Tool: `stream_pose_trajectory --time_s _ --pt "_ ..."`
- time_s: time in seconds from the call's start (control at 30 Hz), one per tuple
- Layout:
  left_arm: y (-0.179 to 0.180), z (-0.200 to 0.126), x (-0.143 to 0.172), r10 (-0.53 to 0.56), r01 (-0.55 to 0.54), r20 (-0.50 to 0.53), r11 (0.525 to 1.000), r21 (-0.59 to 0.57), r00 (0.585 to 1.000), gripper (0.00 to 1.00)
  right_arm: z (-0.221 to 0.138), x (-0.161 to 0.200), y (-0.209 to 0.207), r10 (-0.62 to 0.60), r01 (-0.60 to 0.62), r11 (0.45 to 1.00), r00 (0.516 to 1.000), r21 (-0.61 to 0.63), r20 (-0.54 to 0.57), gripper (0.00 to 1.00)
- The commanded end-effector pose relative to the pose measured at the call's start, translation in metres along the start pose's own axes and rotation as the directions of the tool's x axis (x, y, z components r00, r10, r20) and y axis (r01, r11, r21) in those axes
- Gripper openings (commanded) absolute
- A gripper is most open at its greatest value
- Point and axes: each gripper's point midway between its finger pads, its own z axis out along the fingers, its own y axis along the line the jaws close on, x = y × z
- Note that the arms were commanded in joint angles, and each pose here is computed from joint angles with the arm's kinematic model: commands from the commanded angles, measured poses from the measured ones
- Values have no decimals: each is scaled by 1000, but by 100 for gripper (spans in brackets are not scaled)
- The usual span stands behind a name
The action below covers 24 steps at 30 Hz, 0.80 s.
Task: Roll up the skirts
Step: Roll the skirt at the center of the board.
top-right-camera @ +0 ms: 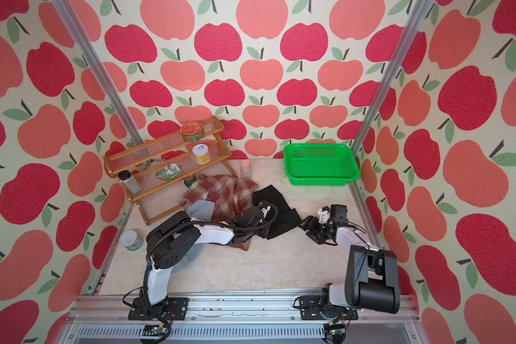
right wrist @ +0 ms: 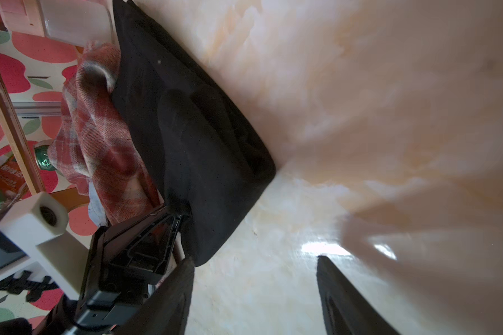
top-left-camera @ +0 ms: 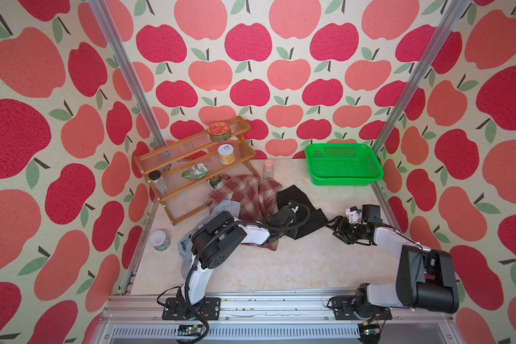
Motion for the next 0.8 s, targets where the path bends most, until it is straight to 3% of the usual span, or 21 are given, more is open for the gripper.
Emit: stream_pose_trajectory --time_s 0.0,0.23,0.5,0.57,0.63,0.67,0.77 --pt "16 6 23 -40 37 -43 997 -65 998 0 13 -13 2 -13 13 1000 999 -4 30 69" --pt "20 4 24 -57 53 -41 996 -73 998 0 37 -19 -10 23 -23 1000 999 8 29 65" --pt "23 8 30 -69 65 -67 996 -60 995 1 64 -24 -16 78 -77 996 997 -45 19 55" --pt "22 9 28 -64 61 -71 997 -49 995 3 66 -25 -16 85 -84 995 996 -53 21 48" --pt "22 10 29 -68 65 -78 997 -37 995 12 68 -27 -12 87 -85 994 996 -72 22 35" --pt "22 10 28 -70 68 -78 997 -31 995 24 68 -27 -10 86 -84 993 996 -80 21 28" --pt "18 6 19 -44 43 -40 999 -8 998 42 65 -30 -5 80 -78 993 997 -85 22 21"
